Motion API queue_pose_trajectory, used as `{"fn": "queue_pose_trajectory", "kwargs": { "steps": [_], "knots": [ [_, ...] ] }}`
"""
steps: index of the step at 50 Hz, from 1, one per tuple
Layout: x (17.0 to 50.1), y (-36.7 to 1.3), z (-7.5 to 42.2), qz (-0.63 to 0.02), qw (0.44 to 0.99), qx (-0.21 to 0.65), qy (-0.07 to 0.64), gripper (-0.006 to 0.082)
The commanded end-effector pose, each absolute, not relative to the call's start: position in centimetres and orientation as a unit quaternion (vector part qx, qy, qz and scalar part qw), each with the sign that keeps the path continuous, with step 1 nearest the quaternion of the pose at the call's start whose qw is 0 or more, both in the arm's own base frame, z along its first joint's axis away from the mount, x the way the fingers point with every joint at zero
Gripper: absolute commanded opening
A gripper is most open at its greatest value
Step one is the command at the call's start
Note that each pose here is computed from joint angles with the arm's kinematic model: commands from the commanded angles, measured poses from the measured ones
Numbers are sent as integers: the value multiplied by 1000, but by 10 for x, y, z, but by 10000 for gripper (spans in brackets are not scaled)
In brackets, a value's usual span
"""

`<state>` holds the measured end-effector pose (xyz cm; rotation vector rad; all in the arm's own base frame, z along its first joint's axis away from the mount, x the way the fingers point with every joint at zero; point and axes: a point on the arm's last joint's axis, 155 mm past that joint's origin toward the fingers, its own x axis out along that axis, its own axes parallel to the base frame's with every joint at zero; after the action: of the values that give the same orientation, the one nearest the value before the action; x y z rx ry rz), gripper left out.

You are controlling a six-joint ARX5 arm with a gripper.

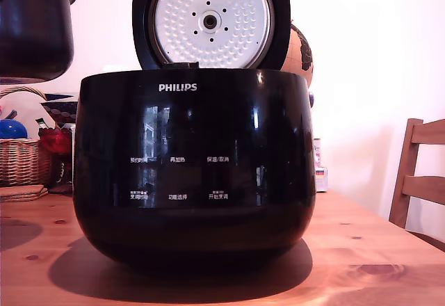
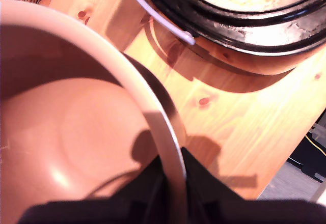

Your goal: Place the pot you are holding inside the rice cooker

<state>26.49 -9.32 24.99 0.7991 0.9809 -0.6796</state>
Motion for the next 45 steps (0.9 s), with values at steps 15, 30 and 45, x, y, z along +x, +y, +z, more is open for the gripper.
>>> {"fn": "queue_pose_trajectory", "kwargs": {
  "steps": [15,30,45],
  "knots": [
    [265,-112,297,-303,805,370,351,-21],
    [230,-172,322,-417,801,338,266,-21],
    [197,-224,318,-507,752,346,238,-21]
  ]
}}
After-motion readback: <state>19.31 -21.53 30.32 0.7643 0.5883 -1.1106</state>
